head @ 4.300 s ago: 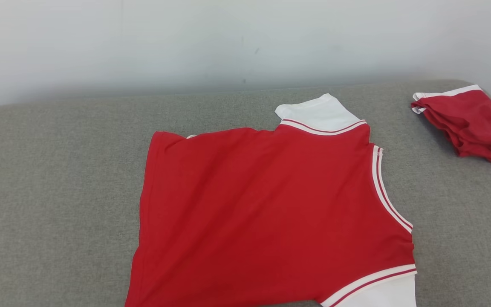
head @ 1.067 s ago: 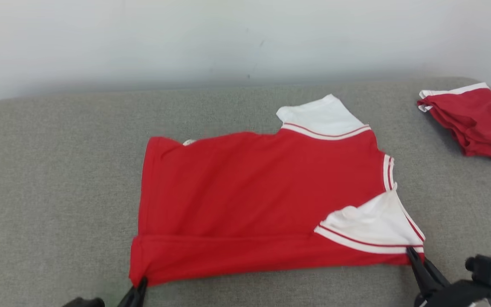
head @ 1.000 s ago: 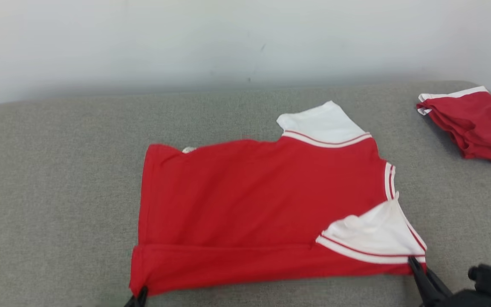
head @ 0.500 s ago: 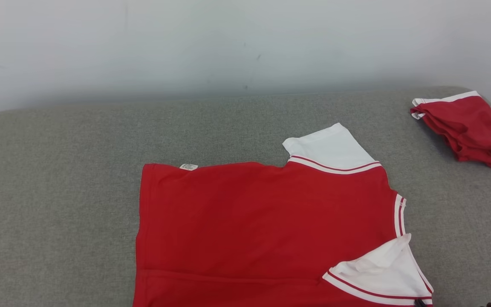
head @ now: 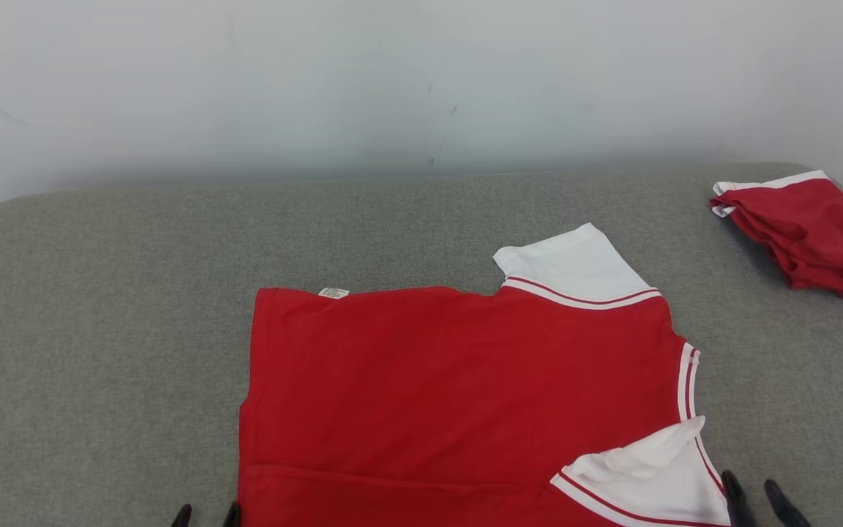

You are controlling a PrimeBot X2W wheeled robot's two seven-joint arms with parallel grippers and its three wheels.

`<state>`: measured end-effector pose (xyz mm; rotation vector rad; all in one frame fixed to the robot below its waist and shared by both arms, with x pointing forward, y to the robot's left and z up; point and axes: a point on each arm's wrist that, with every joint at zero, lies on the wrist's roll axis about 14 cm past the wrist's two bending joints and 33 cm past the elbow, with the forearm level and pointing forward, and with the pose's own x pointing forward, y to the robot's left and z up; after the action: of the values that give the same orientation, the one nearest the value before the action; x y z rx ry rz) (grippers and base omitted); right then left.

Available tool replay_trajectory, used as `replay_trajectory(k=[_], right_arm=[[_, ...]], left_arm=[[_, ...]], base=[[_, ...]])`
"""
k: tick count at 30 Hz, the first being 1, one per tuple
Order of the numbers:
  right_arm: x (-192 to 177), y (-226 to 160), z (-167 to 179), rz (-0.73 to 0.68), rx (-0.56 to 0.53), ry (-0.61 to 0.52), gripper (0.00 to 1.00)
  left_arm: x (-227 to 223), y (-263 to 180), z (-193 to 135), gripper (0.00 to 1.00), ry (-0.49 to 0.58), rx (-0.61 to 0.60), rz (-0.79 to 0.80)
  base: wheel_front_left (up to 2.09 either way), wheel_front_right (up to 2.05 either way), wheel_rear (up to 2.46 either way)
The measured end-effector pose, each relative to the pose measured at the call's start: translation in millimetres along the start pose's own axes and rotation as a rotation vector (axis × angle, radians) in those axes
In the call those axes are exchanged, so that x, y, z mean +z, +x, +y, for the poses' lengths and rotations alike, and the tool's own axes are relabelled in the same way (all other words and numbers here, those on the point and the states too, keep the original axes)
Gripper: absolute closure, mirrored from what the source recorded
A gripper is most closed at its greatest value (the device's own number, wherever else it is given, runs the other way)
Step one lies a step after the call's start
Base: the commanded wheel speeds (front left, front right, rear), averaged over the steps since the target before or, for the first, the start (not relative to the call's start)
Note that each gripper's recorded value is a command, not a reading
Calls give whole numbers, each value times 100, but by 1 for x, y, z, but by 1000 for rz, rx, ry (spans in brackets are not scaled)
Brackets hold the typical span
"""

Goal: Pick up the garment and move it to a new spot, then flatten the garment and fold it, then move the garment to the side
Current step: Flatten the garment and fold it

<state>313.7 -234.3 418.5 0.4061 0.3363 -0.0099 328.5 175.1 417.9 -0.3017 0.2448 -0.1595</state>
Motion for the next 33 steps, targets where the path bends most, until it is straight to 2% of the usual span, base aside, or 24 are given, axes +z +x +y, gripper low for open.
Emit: replay_trajectory(k=[7,17,24,33], right_arm=[[37,10,19,-195,35,-35,0],[42,18,52,-277,97,-98,0],[46,16,75,-318,131,-113,0],[37,8,82,-309,137,-162,0]], left_arm=[[43,-3,12,0,77,88,-159],[80,-11,8,0,164,135,-293],[77,-16,6,0,194,154,-293],[62,-18,9,0,208,163,-245]], base=[[0,0,0],[0,0,0],[0,0,0],[0,0,0]])
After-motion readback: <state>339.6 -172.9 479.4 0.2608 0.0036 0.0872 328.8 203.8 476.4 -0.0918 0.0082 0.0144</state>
